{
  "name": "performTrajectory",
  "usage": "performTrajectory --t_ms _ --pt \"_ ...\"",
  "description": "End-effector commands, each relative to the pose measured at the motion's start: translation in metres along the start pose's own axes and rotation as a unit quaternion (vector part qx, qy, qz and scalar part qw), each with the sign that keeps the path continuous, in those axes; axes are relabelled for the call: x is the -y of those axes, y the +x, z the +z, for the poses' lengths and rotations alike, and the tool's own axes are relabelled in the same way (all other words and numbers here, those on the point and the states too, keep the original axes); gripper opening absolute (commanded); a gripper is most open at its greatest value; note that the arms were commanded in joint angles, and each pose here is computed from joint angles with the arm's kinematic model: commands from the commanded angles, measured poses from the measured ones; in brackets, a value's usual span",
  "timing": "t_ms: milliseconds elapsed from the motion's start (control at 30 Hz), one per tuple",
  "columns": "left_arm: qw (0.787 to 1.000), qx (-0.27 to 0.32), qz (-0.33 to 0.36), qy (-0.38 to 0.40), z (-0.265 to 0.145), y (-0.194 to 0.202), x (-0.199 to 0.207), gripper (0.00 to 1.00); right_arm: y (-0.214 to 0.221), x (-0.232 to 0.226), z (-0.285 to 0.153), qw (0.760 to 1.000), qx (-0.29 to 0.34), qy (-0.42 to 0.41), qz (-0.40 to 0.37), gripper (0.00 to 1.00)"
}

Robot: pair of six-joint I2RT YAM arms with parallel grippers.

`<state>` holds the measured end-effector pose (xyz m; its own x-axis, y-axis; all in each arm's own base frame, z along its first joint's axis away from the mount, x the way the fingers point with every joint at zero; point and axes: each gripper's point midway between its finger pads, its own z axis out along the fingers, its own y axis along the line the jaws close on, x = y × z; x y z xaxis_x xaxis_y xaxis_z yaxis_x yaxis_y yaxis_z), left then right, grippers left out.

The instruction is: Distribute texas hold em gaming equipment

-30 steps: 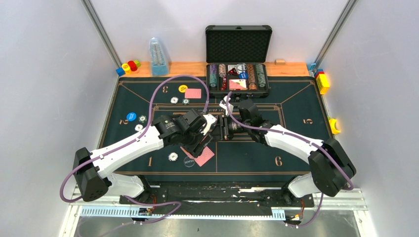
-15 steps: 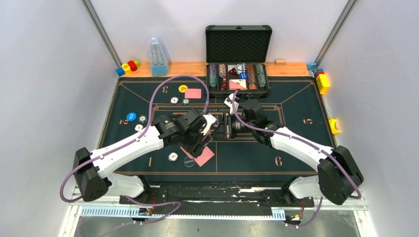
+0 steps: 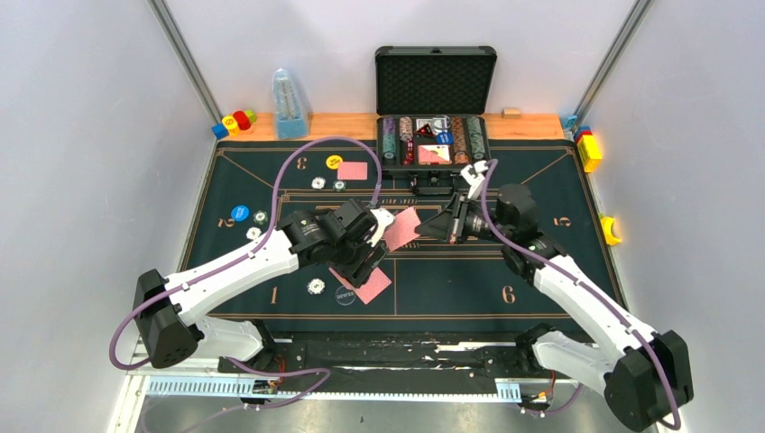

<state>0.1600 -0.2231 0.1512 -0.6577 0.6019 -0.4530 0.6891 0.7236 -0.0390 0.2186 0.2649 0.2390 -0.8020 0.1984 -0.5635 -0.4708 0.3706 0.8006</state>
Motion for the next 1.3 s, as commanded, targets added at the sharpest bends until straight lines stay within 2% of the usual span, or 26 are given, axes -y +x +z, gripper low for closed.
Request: performTrajectory --t_ms 0,167,333,633,833,1267 --pt "1.0 0.023 -0.003 0.005 -0.007 -0.009 0.002 0.0 -0.024 0.006 -0.015 0.998 0.057 0.011 0.002 0.0" --pt "1.0 0.024 -0.008 0.003 -0.008 -0.008 0.001 0.0 -0.046 0.027 -0.006 0.996 0.085 0.024 0.022 0.0" --pt "1.0 0.021 -0.019 -0.006 -0.011 -0.007 -0.001 0.0 -0.061 0.041 0.03 0.996 0.075 -0.008 0.046 0.0" --pt "0.999 0.019 -0.039 -0.022 -0.023 0.003 -0.008 0.0 -0.054 0.048 0.152 0.991 0.018 -0.098 0.09 0.0" --pt "0.999 0.014 -0.042 -0.029 -0.026 0.007 -0.01 0.0 -0.028 0.061 0.239 0.985 -0.025 -0.116 0.123 0.0" --pt "0.999 0.011 -0.035 -0.026 -0.024 0.006 -0.009 0.0 0.005 0.063 0.348 0.983 -0.057 -0.12 0.129 0.0"
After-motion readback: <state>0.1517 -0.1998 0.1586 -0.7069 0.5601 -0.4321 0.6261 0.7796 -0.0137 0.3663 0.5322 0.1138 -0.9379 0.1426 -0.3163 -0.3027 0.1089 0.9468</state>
